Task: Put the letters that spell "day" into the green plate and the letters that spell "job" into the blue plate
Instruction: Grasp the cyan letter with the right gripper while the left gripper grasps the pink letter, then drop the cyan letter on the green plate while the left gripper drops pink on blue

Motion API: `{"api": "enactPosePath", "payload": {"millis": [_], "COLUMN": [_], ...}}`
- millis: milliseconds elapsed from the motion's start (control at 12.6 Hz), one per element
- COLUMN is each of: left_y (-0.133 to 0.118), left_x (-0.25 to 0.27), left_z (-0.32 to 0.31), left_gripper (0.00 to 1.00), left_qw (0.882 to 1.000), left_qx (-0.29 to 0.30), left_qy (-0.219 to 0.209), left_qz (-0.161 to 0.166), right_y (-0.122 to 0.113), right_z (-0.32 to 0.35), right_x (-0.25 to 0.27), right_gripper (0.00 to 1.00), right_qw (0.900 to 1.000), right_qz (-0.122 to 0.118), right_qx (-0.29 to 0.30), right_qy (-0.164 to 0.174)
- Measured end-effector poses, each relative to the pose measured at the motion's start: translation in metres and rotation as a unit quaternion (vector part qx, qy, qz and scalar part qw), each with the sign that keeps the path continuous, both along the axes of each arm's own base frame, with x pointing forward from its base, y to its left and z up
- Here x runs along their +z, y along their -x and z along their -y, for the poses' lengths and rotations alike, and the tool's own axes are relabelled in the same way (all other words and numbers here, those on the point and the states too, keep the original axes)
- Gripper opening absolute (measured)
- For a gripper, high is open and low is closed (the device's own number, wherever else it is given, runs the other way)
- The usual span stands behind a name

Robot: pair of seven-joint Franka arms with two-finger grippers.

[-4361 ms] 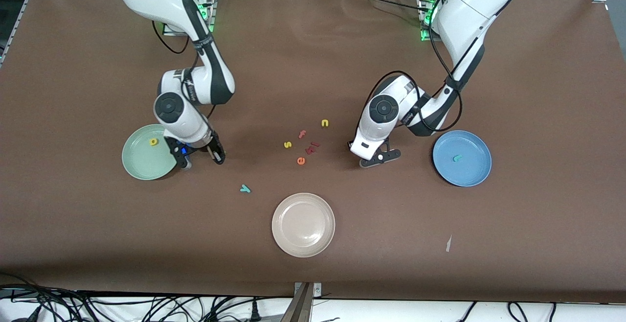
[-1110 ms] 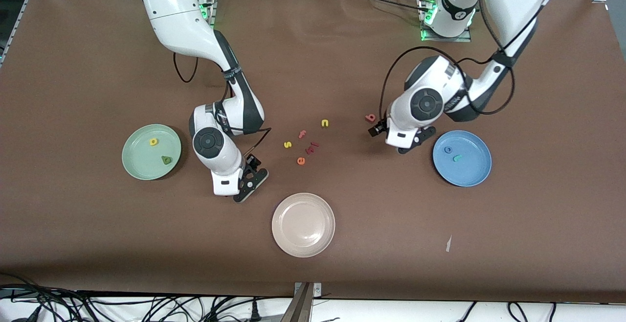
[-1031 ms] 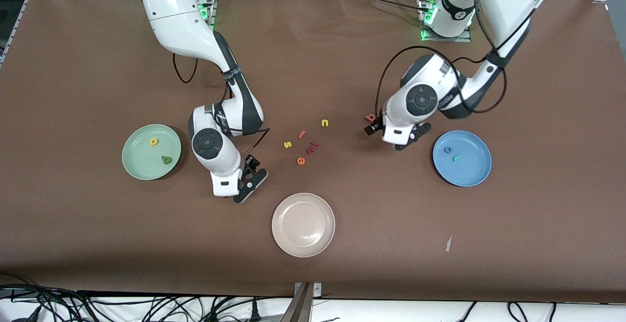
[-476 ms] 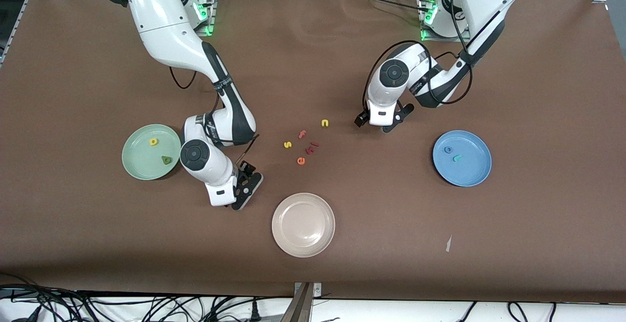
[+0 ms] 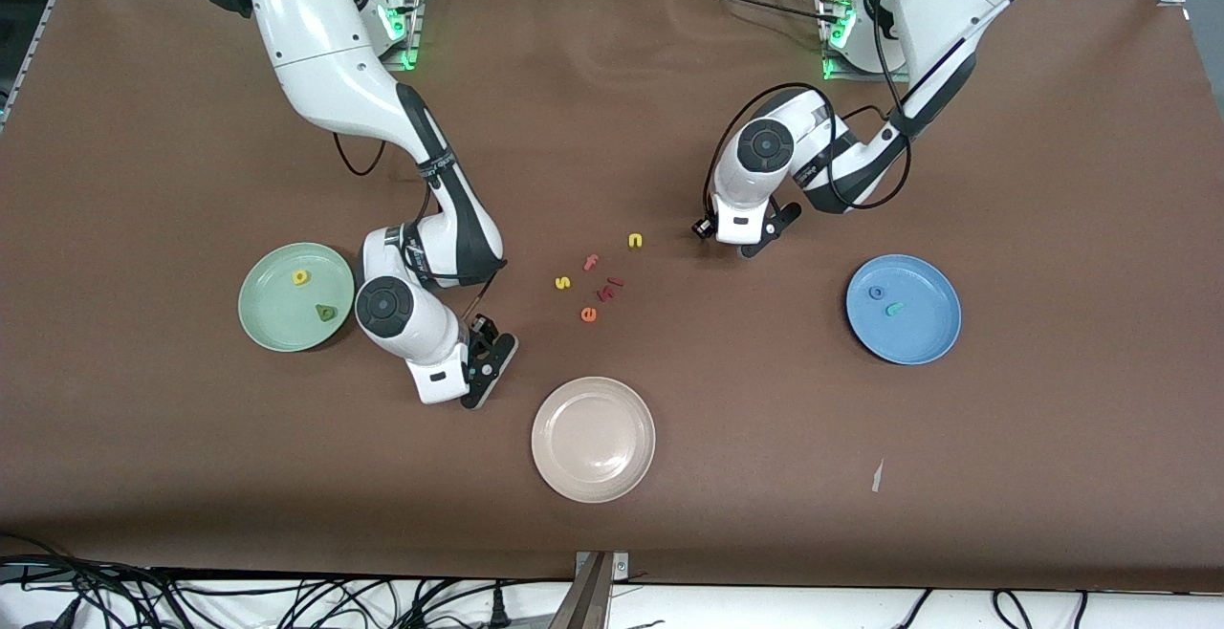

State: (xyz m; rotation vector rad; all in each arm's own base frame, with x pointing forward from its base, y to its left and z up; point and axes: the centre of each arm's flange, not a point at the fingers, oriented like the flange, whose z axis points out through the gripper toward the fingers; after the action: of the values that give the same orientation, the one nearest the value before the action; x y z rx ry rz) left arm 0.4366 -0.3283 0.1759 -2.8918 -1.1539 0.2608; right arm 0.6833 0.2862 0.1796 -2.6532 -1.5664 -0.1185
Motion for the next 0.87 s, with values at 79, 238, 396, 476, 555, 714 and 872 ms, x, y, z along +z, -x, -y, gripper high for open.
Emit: {"api": "enactPosePath", "payload": {"millis": [79, 238, 396, 476, 555, 714, 872], "left_y": [0.0, -0.002, -0.005, -0.006, -0.006, -0.006, -0.008], "left_x": [-0.002, -0.004, -0.005, -0.005, -0.005, -0.004, -0.003], "left_z": [-0.001, -0.003, -0.007, -0.008, -0.009, -0.009, -0.009], "left_gripper": [0.51, 0.51, 0.51, 0.51, 0.51, 0.48, 0.27], "left_qw": [1.0, 1.0, 1.0, 1.0, 1.0, 1.0, 1.0], "left_qx": [0.002, 0.004, 0.009, 0.01, 0.011, 0.01, 0.0], "left_qy": [0.001, 0.002, 0.001, 0.001, 0.001, 0.002, 0.0], "left_qz": [-0.001, -0.002, -0.002, -0.001, 0.0, 0.001, 0.011], "right_y": [-0.001, -0.001, -0.001, 0.0, -0.001, -0.01, -0.02], "right_z": [0.001, 0.0, 0.0, 0.0, 0.0, 0.011, 0.037], "right_x": [0.001, 0.002, 0.002, 0.003, 0.008, 0.03, 0.057], "right_gripper": [0.43, 0.25, 0.25, 0.25, 0.25, 0.25, 0.25], "right_qw": [1.0, 1.0, 1.0, 1.0, 0.999, 0.998, 0.995], "right_qz": [0.0, 0.0, -0.004, -0.015, -0.032, -0.065, -0.088], "right_qx": [0.001, 0.002, 0.002, 0.002, -0.004, -0.027, -0.047], "right_qy": [0.0, 0.0, 0.0, 0.002, 0.004, 0.007, 0.007]}}
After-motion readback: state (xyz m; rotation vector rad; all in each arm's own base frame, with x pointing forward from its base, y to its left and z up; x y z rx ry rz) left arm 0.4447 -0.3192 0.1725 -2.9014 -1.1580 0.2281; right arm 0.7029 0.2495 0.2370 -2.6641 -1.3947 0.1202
